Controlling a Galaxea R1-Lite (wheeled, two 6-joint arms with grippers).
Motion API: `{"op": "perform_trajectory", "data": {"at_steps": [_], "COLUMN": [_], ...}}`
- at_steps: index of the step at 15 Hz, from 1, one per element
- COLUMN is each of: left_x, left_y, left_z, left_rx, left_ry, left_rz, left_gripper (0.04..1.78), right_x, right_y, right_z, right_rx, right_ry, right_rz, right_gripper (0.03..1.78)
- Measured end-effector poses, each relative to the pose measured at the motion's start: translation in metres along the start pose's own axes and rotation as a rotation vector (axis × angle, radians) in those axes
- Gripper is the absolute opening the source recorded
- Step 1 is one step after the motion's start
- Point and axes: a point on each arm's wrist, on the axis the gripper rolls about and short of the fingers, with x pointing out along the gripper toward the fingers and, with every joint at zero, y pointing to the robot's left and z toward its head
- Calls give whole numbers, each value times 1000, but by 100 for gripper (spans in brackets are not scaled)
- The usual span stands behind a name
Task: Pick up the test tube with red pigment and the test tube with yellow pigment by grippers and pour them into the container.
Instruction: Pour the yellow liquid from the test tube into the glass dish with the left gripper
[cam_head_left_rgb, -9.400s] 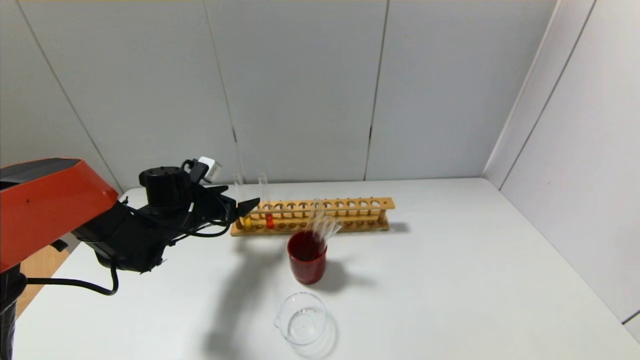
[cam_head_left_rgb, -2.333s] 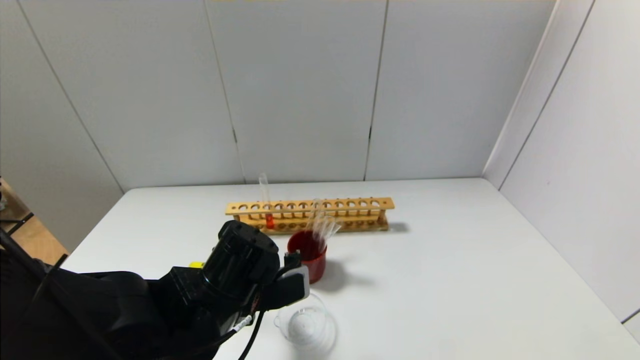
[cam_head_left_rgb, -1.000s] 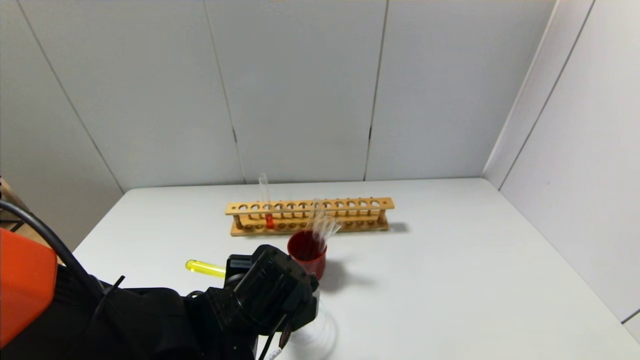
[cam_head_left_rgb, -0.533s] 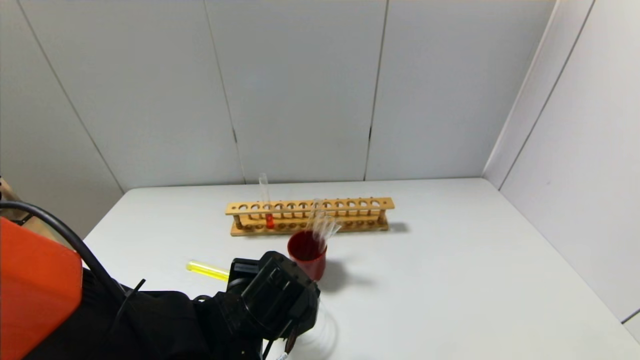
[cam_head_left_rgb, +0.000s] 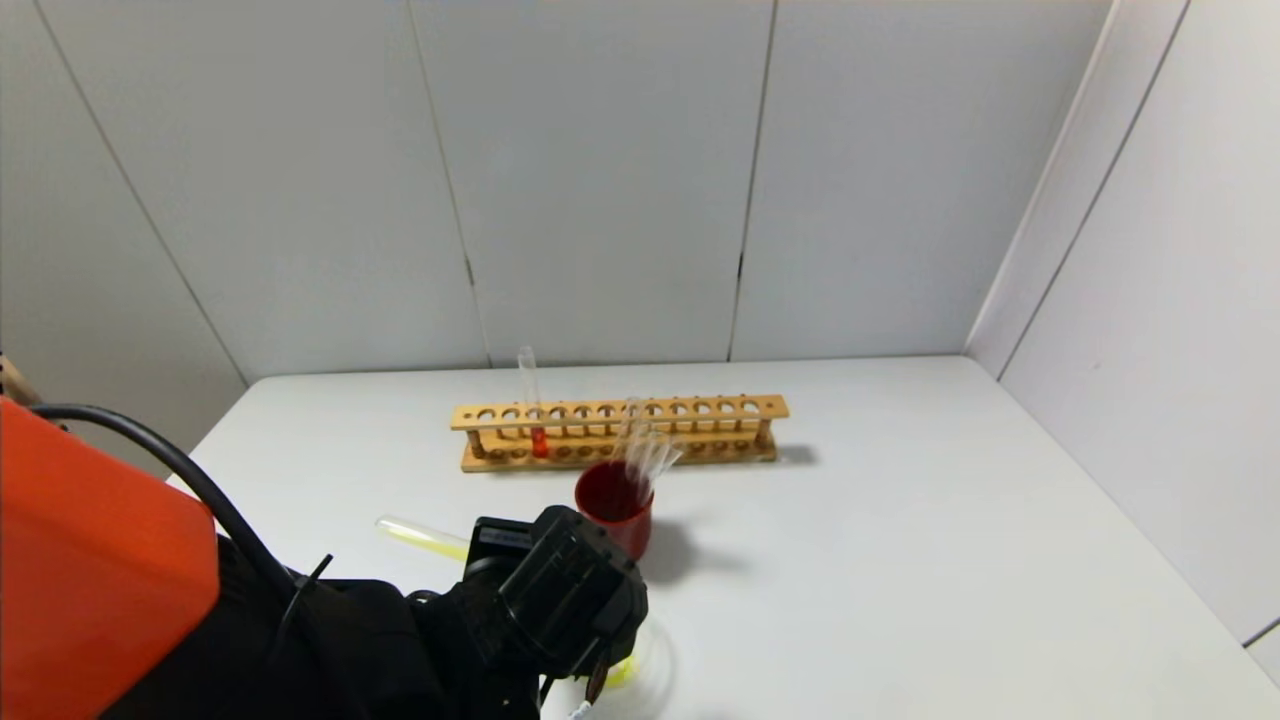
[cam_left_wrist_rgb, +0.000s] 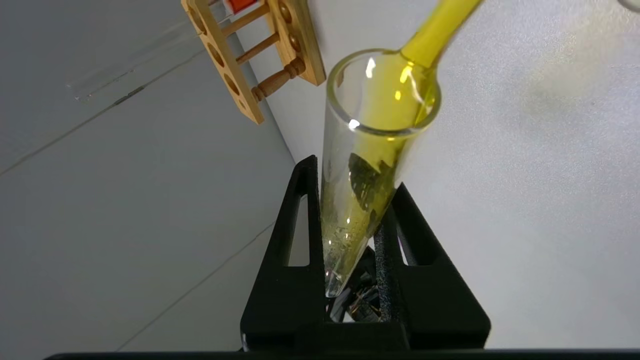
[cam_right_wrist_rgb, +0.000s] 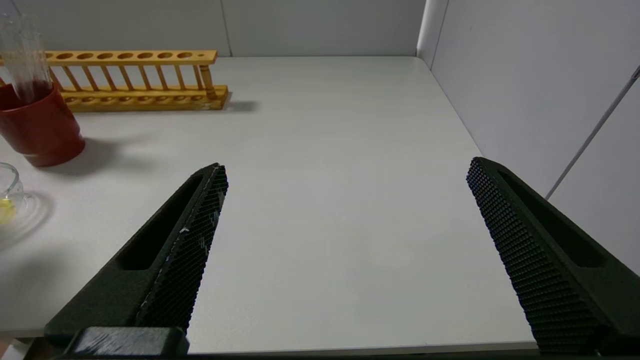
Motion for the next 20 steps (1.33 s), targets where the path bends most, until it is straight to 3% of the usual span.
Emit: {"op": "perform_trajectory", "data": {"at_steps": [20], "left_x": [7], "left_y": [4], "left_z": [15], "left_rx": [86], "left_ry": [38], "left_rz": [-18], "left_gripper": [33], "right_x": [0], "right_y": [0], "right_z": [0], "right_rx": [0], "right_ry": [0], "right_rz": [0], "right_gripper": [175]}}
